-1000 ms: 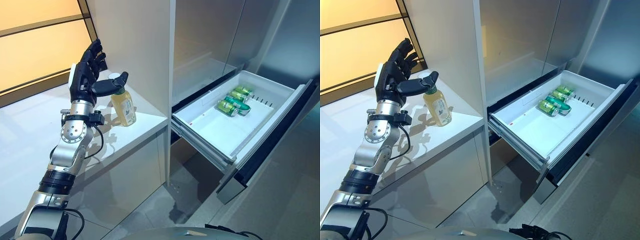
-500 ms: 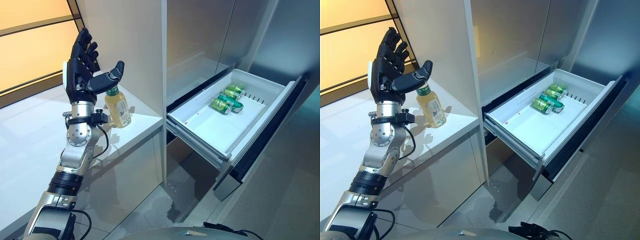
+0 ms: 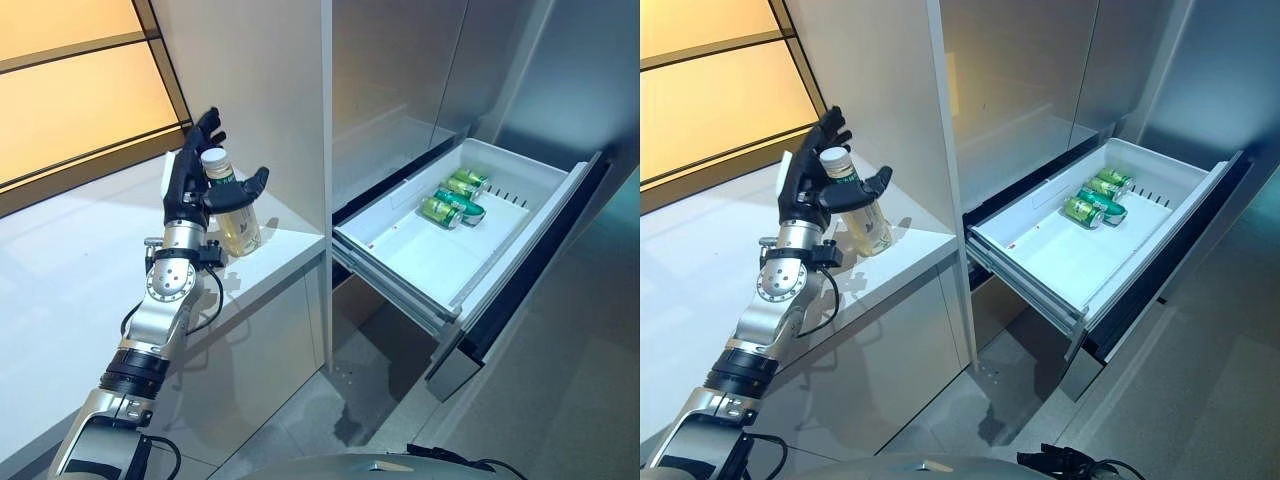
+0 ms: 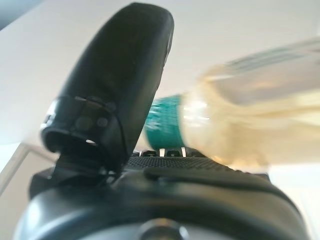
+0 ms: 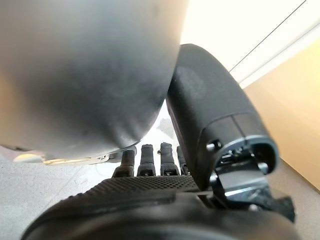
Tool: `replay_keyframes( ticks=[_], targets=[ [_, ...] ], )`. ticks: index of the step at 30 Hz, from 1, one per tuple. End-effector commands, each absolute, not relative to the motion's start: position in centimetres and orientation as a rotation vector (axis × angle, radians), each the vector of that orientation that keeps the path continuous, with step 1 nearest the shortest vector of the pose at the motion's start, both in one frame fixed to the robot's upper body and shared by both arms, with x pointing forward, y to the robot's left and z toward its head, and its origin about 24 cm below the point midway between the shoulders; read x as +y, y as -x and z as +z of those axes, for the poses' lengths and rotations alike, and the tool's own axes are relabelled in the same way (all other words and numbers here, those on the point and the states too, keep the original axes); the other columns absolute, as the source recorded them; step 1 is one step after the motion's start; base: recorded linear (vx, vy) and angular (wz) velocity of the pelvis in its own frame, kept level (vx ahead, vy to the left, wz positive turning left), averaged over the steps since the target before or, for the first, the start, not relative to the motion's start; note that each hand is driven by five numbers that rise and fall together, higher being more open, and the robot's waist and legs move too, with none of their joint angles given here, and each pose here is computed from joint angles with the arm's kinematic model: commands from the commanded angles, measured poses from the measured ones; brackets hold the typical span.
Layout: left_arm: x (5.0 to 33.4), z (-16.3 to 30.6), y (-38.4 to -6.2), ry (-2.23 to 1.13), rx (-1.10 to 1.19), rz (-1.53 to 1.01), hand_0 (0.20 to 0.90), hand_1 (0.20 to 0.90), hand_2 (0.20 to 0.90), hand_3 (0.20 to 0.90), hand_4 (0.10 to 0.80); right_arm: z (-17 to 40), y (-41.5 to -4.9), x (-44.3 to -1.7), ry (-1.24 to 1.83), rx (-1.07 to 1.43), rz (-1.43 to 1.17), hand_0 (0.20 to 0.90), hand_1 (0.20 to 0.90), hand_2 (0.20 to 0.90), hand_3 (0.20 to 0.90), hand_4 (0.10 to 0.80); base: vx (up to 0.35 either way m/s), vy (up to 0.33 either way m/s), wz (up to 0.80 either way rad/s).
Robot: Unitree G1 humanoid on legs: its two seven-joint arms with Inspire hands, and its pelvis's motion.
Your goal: Put drinks into fridge and close the fridge
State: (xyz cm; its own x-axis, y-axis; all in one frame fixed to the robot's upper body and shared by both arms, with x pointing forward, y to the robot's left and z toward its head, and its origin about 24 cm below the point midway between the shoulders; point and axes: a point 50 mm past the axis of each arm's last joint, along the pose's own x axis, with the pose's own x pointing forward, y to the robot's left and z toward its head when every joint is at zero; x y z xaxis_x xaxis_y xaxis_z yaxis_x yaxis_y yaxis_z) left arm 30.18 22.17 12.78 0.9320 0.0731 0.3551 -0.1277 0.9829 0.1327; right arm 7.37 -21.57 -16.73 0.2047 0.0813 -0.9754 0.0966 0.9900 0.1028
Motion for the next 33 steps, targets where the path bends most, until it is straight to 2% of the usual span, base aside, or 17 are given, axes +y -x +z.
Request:
replay_keyframes(
  ticks=[1,10,33],
  targets=[
    [22.2,16.5,-31.0,-0.204,-0.523,0.116,0.9,0.9,0.9,0.9,0.8,-16.7,-6.1,-22.6,-0.116,1.431,0.005,0.9,0.9,0.9,0.9,0.8,0.0,0.0,0.0],
    [22.9,15.3,-31.0,-0.203,-0.5,0.212,0.9,0.9,0.9,0.9,0.8,-16.7,-6.2,-22.6,-0.116,1.43,0.002,0.9,0.9,0.9,0.9,0.8,0.0,0.0,0.0],
    [22.1,12.4,-31.4,-0.096,-0.349,0.182,0.9,0.9,0.9,0.9,0.8,-16.7,-6.2,-22.5,-0.114,1.433,0.006,0.9,0.9,0.9,0.9,0.8,0.0,0.0,0.0]
  ],
)
